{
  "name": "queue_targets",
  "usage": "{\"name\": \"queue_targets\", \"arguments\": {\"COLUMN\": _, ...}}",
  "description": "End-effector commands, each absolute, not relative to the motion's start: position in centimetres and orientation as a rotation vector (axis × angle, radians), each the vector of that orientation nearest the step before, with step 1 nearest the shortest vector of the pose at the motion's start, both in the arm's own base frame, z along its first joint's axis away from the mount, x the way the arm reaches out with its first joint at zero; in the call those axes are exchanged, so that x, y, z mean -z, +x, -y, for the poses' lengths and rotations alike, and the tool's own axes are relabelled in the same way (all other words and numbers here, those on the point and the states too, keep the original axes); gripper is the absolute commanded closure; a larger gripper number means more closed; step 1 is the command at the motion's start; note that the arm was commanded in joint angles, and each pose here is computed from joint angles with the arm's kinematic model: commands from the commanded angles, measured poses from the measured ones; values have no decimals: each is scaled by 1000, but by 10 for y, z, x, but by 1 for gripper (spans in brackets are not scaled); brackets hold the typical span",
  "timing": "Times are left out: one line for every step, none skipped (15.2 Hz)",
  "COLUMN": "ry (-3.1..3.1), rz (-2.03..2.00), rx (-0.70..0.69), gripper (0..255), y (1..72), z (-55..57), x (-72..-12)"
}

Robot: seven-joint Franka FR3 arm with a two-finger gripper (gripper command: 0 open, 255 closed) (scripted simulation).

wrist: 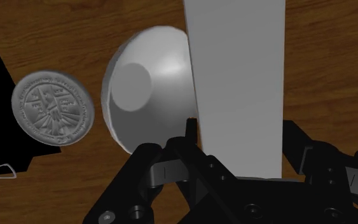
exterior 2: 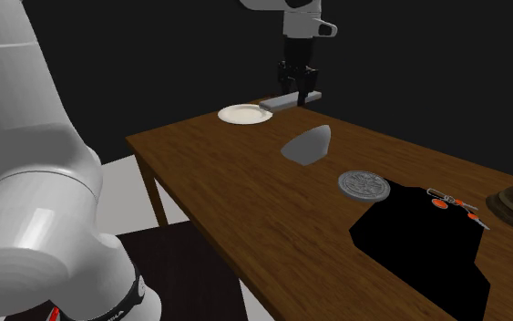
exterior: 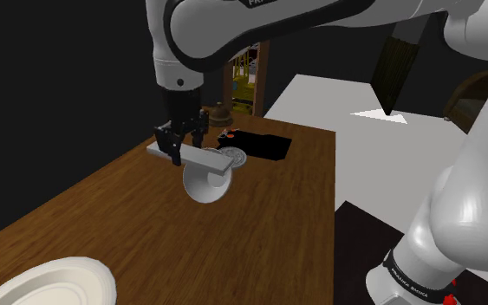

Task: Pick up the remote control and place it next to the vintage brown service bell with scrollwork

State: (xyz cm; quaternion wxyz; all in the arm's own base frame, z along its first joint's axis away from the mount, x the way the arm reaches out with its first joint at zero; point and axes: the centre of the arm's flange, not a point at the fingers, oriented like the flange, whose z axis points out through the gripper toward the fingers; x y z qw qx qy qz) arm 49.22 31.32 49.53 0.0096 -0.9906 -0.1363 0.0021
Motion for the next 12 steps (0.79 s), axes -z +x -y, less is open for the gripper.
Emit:
{"name": "queue_targets", "arguments": {"ry": -3092, "rz": 427, "rx": -6, "gripper": 255, "y": 500, "z": -289, "x": -495}}
{"name": "queue_targets", "arguments": {"ry": -3092, "rz": 427, "rx": -6, "gripper": 255, "y": 504, "z": -276, "x": -495}}
{"name": "queue_targets", "arguments": {"ry": -3092, "rz": 427, "rx": -6, "gripper": 255, "y": 509, "z": -264, "x": -496}}
{"name": "queue_targets", "arguments": {"ry": -3092, "rz": 427, "rx": -6, "gripper": 255, "y": 513, "z": -252, "x": -496}}
{"name": "queue_targets", "arguments": {"ry": -3092, "rz": 427, "rx": -6, "gripper": 255, "y": 518, "z": -239, "x": -496}}
{"name": "queue_targets", "arguments": {"ry": -3092, "rz": 427, "rx": -6, "gripper": 255, "y": 522, "z": -227, "x": -496}}
{"name": "queue_targets", "arguments": {"ry": -3092, "rz": 427, "rx": -6, "gripper": 255, "y": 526, "z": -214, "x": -496}}
{"name": "queue_targets", "arguments": {"ry": -3092, "rz": 427, "rx": -6, "gripper": 255, "y": 531, "z": -202, "x": -496}}
{"name": "queue_targets", "arguments": {"ry": -3092, "rz": 427, "rx": -6, "gripper": 255, "y": 535, "z": -189, "x": -496}}
{"name": "queue_targets", "arguments": {"ry": -3092, "rz": 427, "rx": -6, "gripper": 255, "y": 540, "z": -177, "x": -496}}
{"name": "queue_targets", "arguments": {"ry": -3092, "rz": 427, "rx": -6, "gripper": 255, "y": 544, "z": -165, "x": -496}}
{"name": "queue_targets", "arguments": {"ry": -3092, "rz": 427, "rx": -6, "gripper": 255, "y": 549, "z": -152, "x": -496}}
